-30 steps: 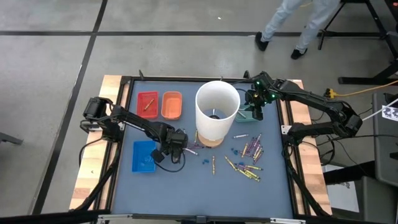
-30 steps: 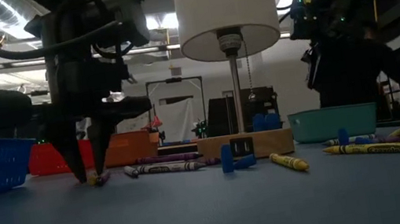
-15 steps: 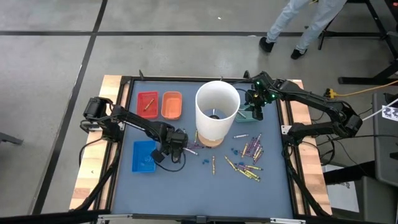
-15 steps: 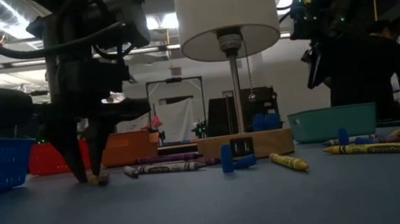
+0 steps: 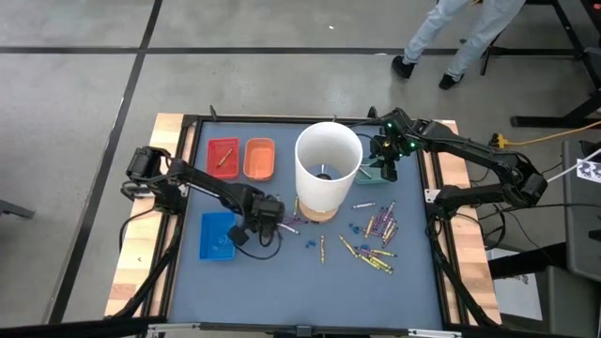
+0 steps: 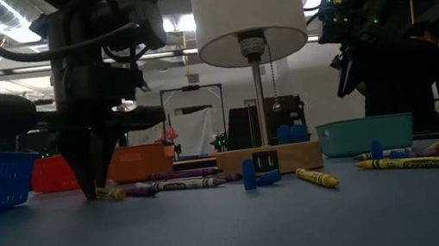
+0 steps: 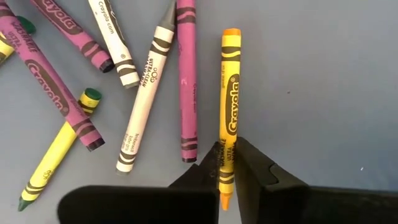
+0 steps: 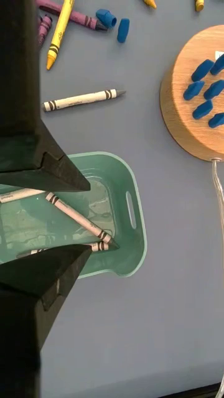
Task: Sort crayons
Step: Put the yellow crayon into the blue bin
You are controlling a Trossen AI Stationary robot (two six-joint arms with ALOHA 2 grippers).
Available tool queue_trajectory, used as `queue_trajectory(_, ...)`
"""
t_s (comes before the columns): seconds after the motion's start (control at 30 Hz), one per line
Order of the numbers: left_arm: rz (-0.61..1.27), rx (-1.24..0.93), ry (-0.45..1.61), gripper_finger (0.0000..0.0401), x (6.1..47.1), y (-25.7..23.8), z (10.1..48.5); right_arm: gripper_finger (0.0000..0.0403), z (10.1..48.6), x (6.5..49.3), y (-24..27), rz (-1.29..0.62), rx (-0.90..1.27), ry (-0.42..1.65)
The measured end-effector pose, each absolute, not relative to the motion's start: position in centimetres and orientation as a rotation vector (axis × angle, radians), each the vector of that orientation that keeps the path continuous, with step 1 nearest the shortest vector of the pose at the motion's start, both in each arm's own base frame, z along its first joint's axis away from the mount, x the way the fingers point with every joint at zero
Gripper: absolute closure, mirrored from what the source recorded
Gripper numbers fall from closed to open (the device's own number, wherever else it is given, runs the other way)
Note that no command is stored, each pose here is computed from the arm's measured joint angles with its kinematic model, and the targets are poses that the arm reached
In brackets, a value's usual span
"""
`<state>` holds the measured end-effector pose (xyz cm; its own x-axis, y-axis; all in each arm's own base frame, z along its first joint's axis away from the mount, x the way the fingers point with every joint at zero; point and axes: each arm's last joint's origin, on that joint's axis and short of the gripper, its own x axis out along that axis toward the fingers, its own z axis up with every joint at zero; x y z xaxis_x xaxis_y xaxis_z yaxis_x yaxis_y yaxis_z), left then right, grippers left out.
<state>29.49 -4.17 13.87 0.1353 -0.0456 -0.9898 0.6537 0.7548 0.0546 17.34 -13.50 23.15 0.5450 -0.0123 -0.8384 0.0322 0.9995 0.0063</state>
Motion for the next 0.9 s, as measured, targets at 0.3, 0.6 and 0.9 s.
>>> queue_trajectory(0.3, -0.483, 0.471, 1.383, 0.0393, 31.2, -4.7, 17.6, 0.0255, 23.2, 17.3, -13.5, -0.026, 0.022, 0.994)
queue_trajectory(0.6, -0.459, 0.273, 1.463, 0.0394, 31.6, -6.9, 22.4, 0.0255, 23.2, 17.3, -13.5, -0.026, 0.022, 0.994)
queue_trajectory(0.9, -0.267, 0.119, 1.752, 0.0394, 28.8, -9.1, 24.2, 0.0255, 23.2, 17.3, -13.5, -0.026, 0.022, 0.994)
